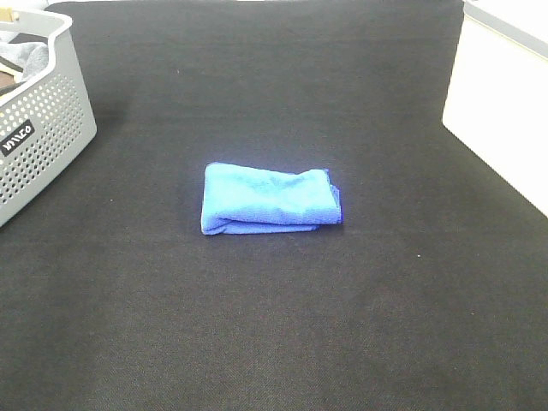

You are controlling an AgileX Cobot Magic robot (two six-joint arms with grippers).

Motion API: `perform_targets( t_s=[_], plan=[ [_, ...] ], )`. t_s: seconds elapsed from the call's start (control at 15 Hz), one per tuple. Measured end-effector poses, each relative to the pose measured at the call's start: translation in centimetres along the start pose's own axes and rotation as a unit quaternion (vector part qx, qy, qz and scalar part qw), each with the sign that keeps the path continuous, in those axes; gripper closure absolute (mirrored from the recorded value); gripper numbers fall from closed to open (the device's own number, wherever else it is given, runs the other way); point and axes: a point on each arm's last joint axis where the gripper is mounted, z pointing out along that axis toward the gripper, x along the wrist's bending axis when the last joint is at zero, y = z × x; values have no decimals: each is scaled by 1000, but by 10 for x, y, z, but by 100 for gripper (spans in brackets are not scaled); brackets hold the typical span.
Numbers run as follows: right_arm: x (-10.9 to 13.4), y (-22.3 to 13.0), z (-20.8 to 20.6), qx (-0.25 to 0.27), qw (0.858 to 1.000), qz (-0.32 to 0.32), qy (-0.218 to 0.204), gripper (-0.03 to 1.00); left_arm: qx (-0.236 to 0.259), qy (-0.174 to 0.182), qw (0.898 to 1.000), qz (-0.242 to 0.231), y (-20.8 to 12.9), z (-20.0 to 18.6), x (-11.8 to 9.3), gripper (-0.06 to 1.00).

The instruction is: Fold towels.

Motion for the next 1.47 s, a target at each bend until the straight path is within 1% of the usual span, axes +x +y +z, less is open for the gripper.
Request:
perform_targets(
  t_s=[0.07,0.13,0.27,0.33,0.4,0.53,0.67,1.33,1.4,1.47],
  plan=[
    [-2,-14,-11,-29,999,-4,-18,14,-35,-3,999,11,-15,-4,2,25],
    [-3,-20,-18,-54,998,-4,-28,14,-89,-6,996,27,-31,-9,3,25],
    [-2,-28,-27,-90,995,-9,-32,14,-175,-6,983,56,-38,-19,4,25],
    [-2,-30,-29,-99,995,-10,-33,14,-201,-5,976,77,-40,-20,4,25],
    [-2,-31,-29,-99,994,-10,-33,14,-204,-8,974,96,-42,-18,3,25],
    [-2,-31,-29,-101,994,-10,-34,14,-204,-27,970,128,-44,-17,-1,25],
    [-2,-31,-29,-101,994,-10,-34,14,-206,-44,968,139,-44,-18,-5,25],
    [-2,-31,-29,-101,994,-10,-33,14,-207,-50,968,136,-44,-18,-6,25],
    [-2,-31,-29,-101,994,-10,-33,14,-207,-49,968,133,-44,-18,-6,25],
    [-2,-31,-29,-101,994,-10,-33,14,-206,-27,972,109,-44,-18,-5,25]
  ],
)
